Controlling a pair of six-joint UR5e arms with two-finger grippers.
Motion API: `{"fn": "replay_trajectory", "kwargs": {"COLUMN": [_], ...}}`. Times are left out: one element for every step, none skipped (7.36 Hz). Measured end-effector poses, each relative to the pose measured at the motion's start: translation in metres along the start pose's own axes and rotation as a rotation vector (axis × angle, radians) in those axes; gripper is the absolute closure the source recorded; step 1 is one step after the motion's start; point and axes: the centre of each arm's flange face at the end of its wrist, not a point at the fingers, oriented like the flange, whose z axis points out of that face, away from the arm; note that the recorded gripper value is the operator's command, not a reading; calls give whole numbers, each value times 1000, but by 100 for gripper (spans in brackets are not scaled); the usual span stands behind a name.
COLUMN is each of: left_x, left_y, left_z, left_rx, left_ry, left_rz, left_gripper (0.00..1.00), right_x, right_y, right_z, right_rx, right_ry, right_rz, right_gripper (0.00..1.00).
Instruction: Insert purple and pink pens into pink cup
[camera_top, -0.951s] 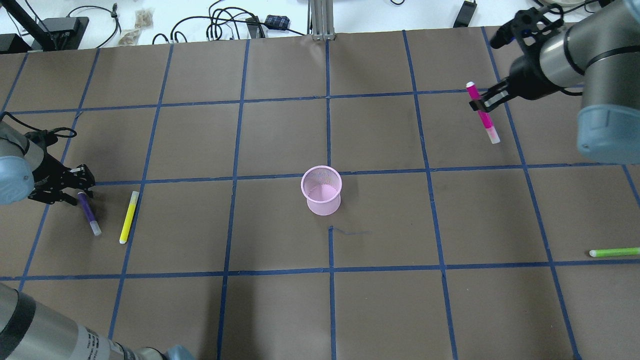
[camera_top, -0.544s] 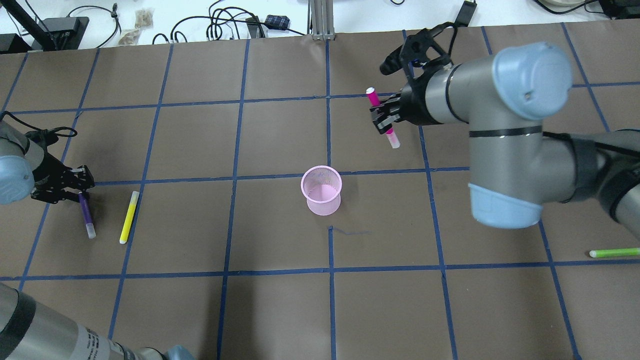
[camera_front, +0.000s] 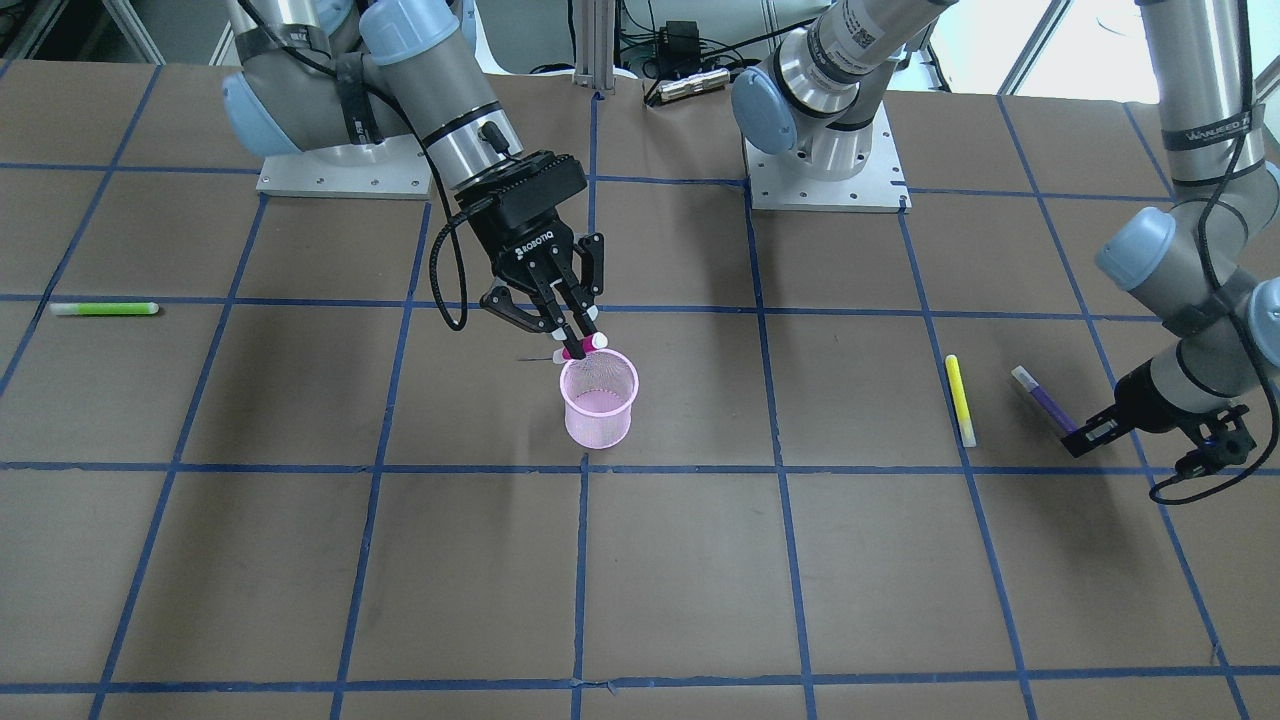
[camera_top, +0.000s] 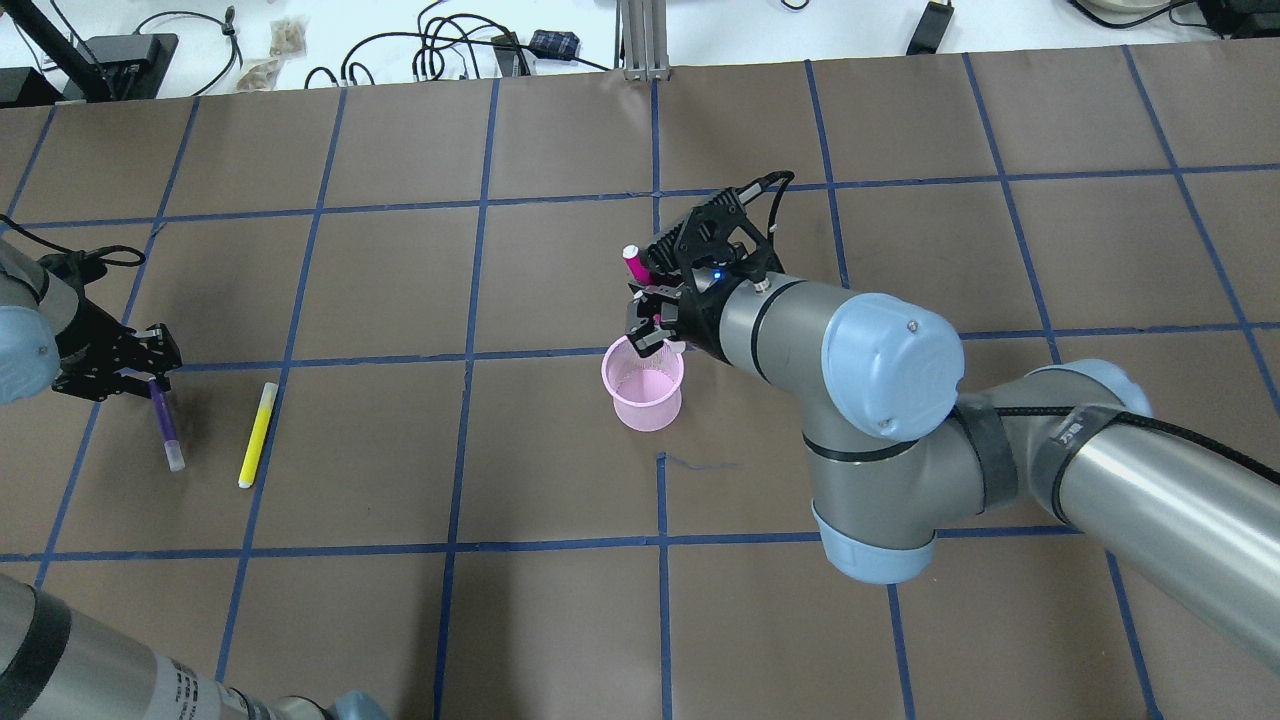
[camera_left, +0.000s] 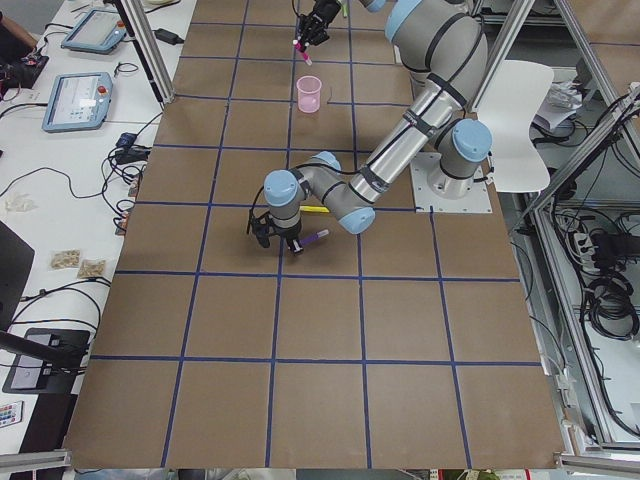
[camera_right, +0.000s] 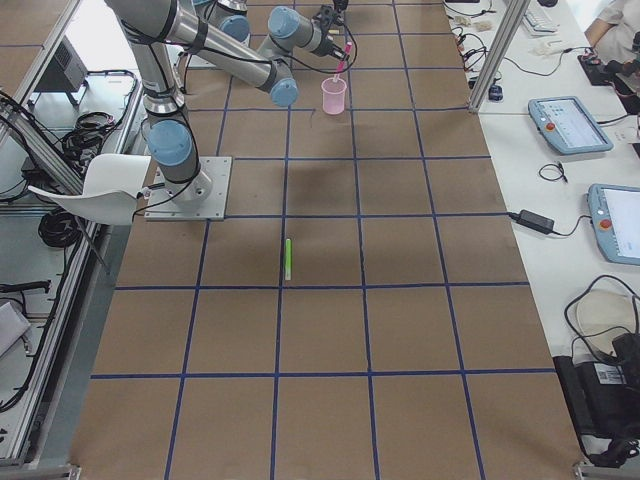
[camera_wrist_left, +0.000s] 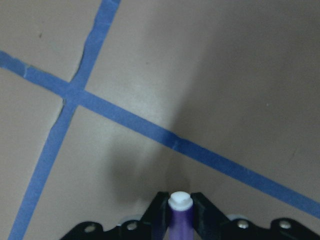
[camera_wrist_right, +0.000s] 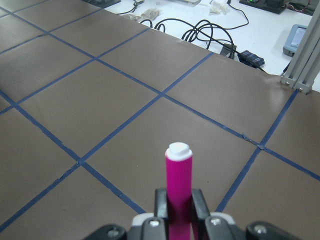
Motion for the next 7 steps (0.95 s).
{"fn": "replay_trajectory", "kwargs": {"left_x": [1, 4, 11, 33, 64, 99, 134], "left_y": [-5, -11, -18, -26, -29, -26, -18], "left_z": [-14, -34, -57, -82, -105, -125, -143], "left_rx": [16, 28, 49, 88, 134, 181, 222], "left_ry": [-6, -11, -14, -16, -22, -26, -22], "left_rz": [2, 5, 14, 40, 72, 92, 92], "left_gripper": [100, 100, 100, 100, 100, 100, 100], "right_x": [-5, -5, -5, -5, -6, -11, -16], "right_y": [4, 4, 4, 7, 13, 19, 24], "right_z": [8, 13, 16, 20, 29, 36, 41], "right_rx": [24, 40, 46, 37, 19, 1, -16], "right_ry": [1, 8, 17, 16, 12, 6, 7], "right_rz": [5, 5, 14, 33, 41, 45, 67], "right_gripper": [100, 100, 100, 100, 92, 64, 28]}}
